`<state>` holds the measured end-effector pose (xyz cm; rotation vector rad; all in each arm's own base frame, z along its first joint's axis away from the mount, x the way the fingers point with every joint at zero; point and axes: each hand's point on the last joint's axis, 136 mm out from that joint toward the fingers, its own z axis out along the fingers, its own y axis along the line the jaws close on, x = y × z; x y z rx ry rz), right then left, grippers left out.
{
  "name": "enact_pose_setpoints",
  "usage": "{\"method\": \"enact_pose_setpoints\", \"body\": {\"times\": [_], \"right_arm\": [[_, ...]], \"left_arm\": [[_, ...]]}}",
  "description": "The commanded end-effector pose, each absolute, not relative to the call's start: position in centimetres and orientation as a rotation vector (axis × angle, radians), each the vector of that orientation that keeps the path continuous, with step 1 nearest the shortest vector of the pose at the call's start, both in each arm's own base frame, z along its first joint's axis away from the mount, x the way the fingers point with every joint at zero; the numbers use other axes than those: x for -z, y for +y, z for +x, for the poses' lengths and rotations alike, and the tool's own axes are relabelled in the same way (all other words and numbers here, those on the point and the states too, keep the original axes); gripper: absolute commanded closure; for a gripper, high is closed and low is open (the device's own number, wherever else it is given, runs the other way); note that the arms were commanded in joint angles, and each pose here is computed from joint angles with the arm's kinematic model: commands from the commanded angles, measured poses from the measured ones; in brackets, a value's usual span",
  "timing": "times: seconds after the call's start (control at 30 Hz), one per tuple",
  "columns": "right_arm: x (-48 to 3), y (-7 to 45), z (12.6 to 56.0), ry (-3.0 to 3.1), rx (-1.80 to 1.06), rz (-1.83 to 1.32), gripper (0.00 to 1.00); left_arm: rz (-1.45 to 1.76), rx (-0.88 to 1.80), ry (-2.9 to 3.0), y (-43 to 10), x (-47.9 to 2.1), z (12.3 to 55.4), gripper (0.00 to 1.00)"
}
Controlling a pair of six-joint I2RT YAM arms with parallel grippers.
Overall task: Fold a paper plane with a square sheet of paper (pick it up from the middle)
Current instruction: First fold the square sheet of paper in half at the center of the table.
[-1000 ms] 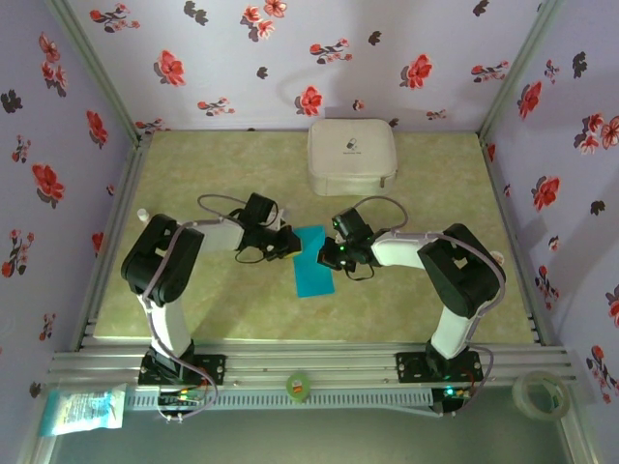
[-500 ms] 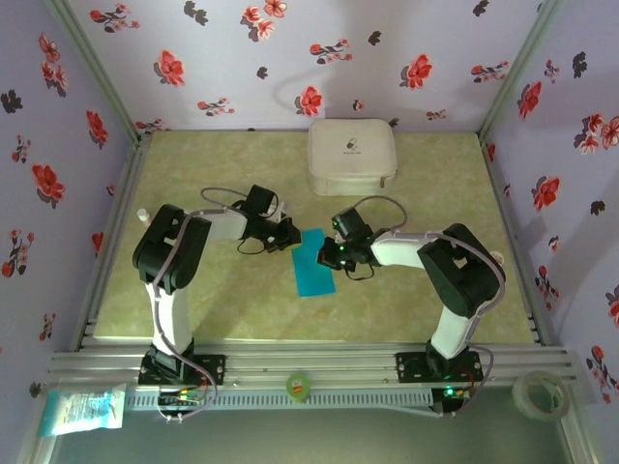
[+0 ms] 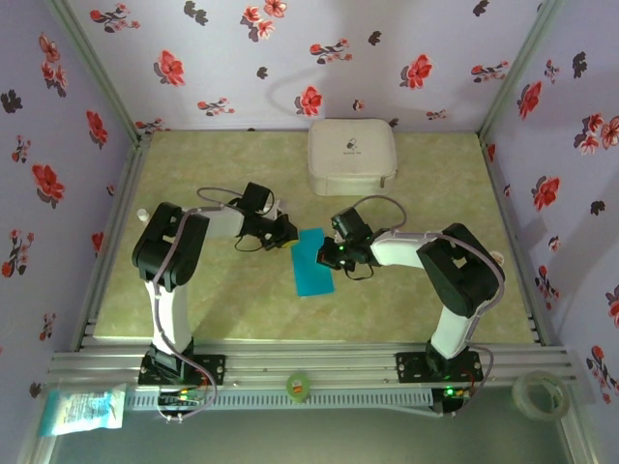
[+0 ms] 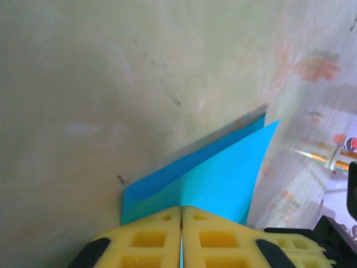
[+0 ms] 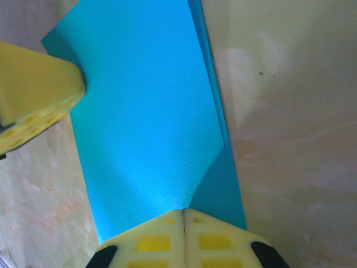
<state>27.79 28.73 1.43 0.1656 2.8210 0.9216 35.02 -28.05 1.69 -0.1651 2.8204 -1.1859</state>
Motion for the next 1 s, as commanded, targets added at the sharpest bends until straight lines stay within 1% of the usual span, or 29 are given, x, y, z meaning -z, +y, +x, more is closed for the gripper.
{"method": "enact_pose_setpoints", "body": {"times": [0.0,0.17,0.33,0.53,0.83,0.97], "right_arm": [[4.5,23.7,23.5,3.053,-0.562,0.229,1.00],[4.6,23.6,23.4,3.057,-0.559,0.227,1.00],[4.6,23.6,23.3,3.062,-0.556,0.214,1.00],[4.6,23.4,23.2,3.065,-0.551,0.211,1.00],[4.5,23.5,23.3,3.061,-0.551,0.212,1.00],[4.5,23.6,23.4,3.057,-0.557,0.214,1.00]], "left_arm": [[-0.380,1.054,2.817,-25.0,0.8,37.2,0.91],[-0.452,1.060,2.787,-24.4,0.9,38.2,0.91],[-0.520,1.002,2.785,-23.7,1.4,38.7,0.91],[-0.569,0.946,2.764,-23.2,0.8,39.7,0.92],[-0.508,0.921,2.758,-23.4,-0.4,40.6,0.92],[-0.434,0.979,2.713,-24.3,-3.1,40.6,0.89]]}}
